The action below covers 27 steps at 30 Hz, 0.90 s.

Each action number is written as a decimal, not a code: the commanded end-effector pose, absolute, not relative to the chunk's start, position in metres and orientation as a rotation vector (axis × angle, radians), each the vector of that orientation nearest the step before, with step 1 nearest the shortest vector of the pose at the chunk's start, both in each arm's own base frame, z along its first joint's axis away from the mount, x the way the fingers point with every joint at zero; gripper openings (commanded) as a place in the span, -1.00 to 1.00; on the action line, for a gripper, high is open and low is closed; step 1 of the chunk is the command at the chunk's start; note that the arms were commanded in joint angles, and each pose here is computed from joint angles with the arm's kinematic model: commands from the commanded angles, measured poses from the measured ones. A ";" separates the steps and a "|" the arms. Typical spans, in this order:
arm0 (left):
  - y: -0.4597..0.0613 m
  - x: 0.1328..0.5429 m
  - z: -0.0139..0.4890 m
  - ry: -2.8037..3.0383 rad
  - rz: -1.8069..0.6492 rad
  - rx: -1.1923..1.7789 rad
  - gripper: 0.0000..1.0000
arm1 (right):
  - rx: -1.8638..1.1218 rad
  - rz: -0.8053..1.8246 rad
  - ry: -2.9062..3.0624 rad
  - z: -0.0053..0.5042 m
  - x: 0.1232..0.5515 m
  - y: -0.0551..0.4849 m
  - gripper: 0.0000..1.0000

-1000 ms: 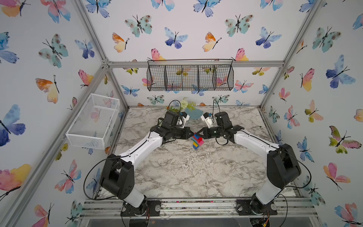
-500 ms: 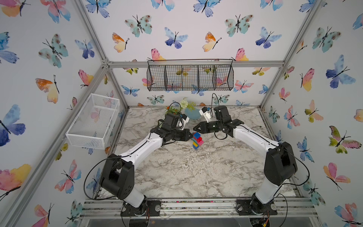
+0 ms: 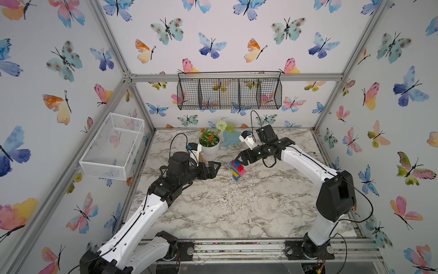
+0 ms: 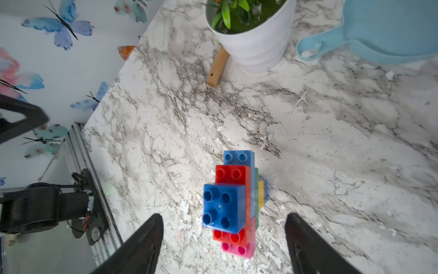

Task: Assemble a spoon with lego
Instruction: Place the lego brick at the center of the board.

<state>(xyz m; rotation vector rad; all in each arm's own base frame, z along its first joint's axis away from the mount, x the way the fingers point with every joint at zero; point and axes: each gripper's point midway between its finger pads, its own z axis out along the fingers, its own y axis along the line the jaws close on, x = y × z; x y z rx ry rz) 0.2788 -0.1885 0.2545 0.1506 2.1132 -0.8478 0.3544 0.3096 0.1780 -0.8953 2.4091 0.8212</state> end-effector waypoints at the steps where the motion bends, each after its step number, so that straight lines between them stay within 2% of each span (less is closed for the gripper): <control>1: -0.176 0.278 0.240 2.109 -0.807 0.070 0.97 | -1.008 0.733 2.457 0.156 0.351 0.306 0.67; 6: -0.176 0.271 0.227 2.138 -0.828 0.059 0.97 | -1.065 0.763 2.404 0.164 0.348 0.321 0.67; 10: -0.178 0.268 0.220 2.167 -0.837 0.079 0.97 | -1.069 0.730 2.448 0.151 0.350 0.321 0.66; 22: -0.176 0.264 0.212 2.180 -0.821 0.099 0.97 | -1.028 0.632 2.522 0.129 0.363 0.318 0.44; 24: -0.176 0.264 0.213 2.178 -0.819 0.103 0.97 | -1.017 0.633 2.516 0.131 0.364 0.319 0.35; 27: -0.177 0.265 0.217 2.168 -0.817 0.118 0.97 | -1.000 0.631 2.510 0.138 0.365 0.318 0.08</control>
